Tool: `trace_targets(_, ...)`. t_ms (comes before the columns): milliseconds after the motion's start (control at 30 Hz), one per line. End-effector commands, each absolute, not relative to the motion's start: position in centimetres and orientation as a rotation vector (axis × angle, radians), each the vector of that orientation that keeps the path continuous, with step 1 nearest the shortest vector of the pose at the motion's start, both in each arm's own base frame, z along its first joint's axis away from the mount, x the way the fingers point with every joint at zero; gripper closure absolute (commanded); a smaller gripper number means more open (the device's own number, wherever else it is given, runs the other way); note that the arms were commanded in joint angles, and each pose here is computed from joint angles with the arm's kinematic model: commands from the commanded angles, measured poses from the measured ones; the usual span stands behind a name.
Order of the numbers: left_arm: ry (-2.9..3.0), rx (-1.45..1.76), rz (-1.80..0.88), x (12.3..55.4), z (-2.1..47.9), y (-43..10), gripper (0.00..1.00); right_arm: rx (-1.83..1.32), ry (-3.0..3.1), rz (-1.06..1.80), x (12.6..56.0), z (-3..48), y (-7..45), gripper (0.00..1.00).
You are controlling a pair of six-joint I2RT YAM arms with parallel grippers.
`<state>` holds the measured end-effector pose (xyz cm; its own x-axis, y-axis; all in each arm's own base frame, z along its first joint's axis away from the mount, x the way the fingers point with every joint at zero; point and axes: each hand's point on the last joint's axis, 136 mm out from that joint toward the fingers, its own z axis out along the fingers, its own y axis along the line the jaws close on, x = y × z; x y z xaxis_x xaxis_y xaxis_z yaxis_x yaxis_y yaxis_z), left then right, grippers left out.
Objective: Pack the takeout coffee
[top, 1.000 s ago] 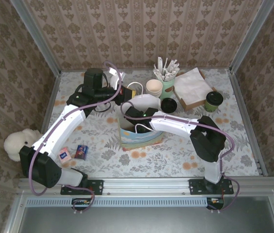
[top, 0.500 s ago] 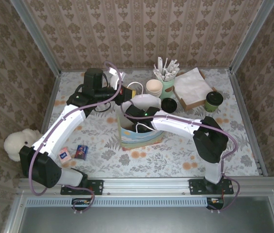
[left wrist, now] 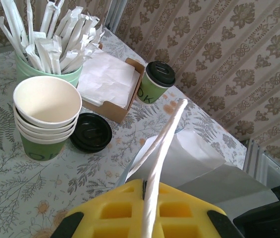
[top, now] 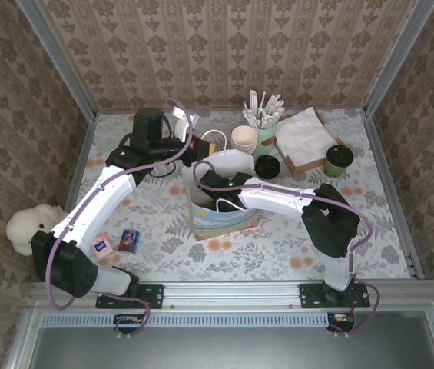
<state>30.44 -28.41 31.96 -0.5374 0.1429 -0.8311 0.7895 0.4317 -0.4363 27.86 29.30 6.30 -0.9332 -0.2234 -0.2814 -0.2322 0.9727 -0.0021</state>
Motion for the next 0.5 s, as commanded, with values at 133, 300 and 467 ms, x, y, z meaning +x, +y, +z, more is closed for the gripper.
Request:
trace_targets(133,1.963,0.799,-1.143,30.6,31.2,-28.9,1.0,-0.268,2.631,0.256,29.7,13.4,30.7,0.46)
trace_targets(300,1.962,0.802,-1.136,30.7,31.2,-28.8,1.0,-0.257,2.489,0.359,30.3,16.9,31.0,0.41)
trace_targets(467,1.964,0.797,-1.139,30.7,31.2,-28.7,1.0,-0.247,2.353,0.461,31.0,21.0,31.4,0.36)
